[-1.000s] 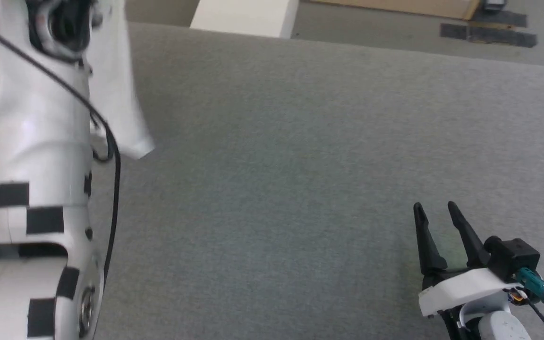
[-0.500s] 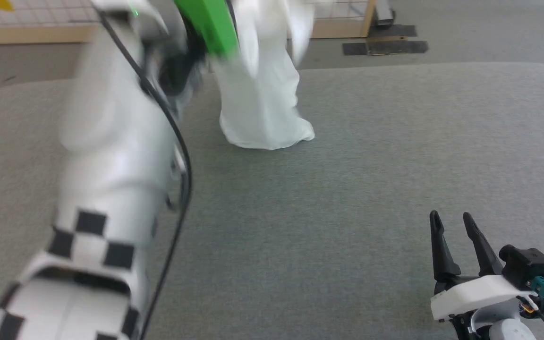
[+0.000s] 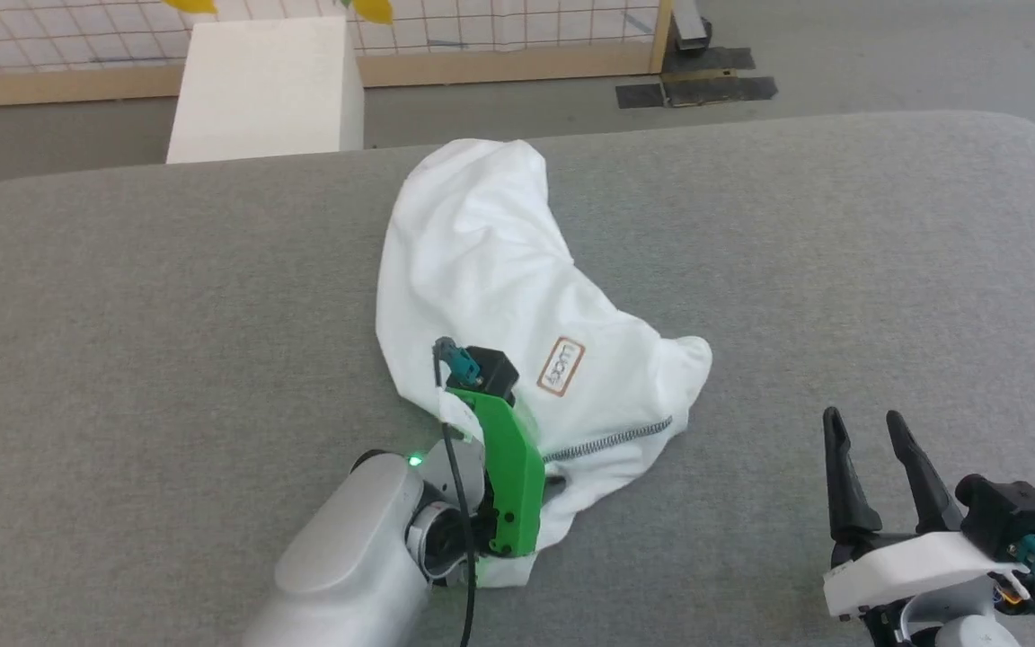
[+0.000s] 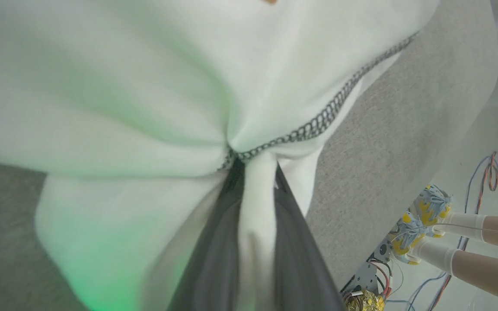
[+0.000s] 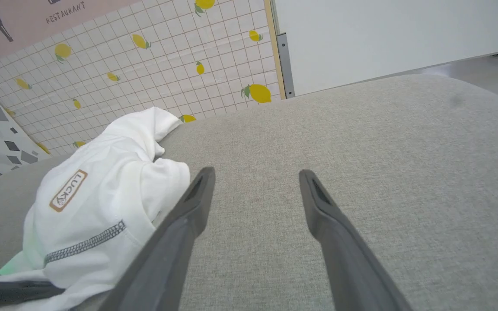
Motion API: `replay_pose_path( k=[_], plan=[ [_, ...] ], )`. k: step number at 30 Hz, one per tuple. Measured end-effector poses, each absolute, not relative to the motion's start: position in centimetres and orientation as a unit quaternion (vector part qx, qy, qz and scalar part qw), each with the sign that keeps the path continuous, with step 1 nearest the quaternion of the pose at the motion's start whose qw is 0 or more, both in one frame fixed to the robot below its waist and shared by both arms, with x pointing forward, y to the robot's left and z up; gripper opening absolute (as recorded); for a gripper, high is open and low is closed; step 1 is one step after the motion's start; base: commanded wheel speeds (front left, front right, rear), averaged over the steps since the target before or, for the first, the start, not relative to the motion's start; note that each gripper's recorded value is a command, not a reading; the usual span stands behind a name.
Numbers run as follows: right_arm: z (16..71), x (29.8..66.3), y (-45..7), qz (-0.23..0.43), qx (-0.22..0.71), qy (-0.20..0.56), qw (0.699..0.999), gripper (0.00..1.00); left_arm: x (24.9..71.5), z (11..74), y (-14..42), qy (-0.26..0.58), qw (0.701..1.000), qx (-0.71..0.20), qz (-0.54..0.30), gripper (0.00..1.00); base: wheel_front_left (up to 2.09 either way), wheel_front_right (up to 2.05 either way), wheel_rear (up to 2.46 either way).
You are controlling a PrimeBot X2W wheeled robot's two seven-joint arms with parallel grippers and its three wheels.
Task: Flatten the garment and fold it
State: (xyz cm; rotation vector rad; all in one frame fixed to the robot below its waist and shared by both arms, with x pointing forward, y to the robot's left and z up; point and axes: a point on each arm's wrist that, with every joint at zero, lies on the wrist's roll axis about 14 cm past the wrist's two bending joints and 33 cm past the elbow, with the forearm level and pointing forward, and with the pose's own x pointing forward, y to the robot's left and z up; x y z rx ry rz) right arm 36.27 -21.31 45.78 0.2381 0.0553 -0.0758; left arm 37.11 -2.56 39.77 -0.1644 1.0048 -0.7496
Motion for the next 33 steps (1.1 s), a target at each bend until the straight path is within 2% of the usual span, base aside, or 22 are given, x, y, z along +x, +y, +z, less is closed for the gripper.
replay_pose_path(
  k=[1,2,8,10,13,16,18,20,23,30,31,32,33],
  plan=[
    [45.8,36.4,-21.1,-0.034,0.119,0.028,0.992,1.00,37.5,40.2,-2.4,0.457,0.815,-0.089,-0.344,0.18,0.00,0.00,0.00],
    [45.8,36.5,-20.8,-0.030,0.119,0.028,0.992,1.00,38.2,40.9,-2.1,0.441,0.826,-0.108,-0.335,1.00,0.00,0.00,0.00],
    [46.2,36.9,-19.5,-0.009,0.122,0.022,0.992,1.00,44.0,48.9,1.6,0.273,0.891,-0.257,-0.257,1.00,0.00,0.00,0.00],
    [46.5,36.9,-19.1,-0.003,0.123,0.018,0.992,1.00,45.7,52.3,4.1,0.189,0.912,-0.287,-0.222,1.00,0.00,0.00,0.00],
    [46.8,36.7,-18.7,0.003,0.124,0.016,0.992,1.00,47.0,57.0,8.9,0.049,0.926,-0.339,-0.157,1.00,0.00,0.00,0.00],
    [47.1,36.4,-18.5,0.006,0.127,0.011,0.992,1.00,45.8,58.6,13.5,-0.057,0.938,-0.328,-0.091,1.00,0.00,0.00,0.00],
    [47.1,36.2,-18.4,0.009,0.128,0.011,0.992,1.00,44.4,58.1,15.9,-0.097,0.957,-0.270,-0.052,1.00,0.00,0.00,0.00],
    [47.3,36.1,-18.2,0.011,0.128,0.009,0.992,1.00,42.9,56.4,17.6,-0.093,0.976,-0.195,-0.024,1.00,0.00,0.00,0.00],
    [47.1,36.1,-18.0,0.014,0.127,0.013,0.992,1.00,41.0,54.2,18.6,-0.072,0.988,-0.134,0.003,1.00,0.00,0.00,0.00],
    [43.6,35.9,-18.0,0.014,0.117,0.099,0.988,1.00,38.1,50.8,18.3,-0.032,0.993,-0.107,0.030,1.00,0.00,0.00,0.00],
    [43.6,36.3,-18.0,0.015,0.115,0.108,0.987,1.00,38.0,50.6,18.2,-0.030,0.993,-0.107,0.032,1.00,0.00,0.00,0.00],
    [44.6,39.1,-17.2,0.033,0.098,0.135,0.985,1.00,37.9,50.4,18.2,-0.029,0.992,-0.116,0.040,1.00,0.00,0.00,0.00],
    [45.0,39.9,-16.8,0.041,0.089,0.144,0.985,1.00,37.9,50.4,18.3,-0.029,0.992,-0.118,0.042,1.00,0.00,0.00,0.00]
  ],
)
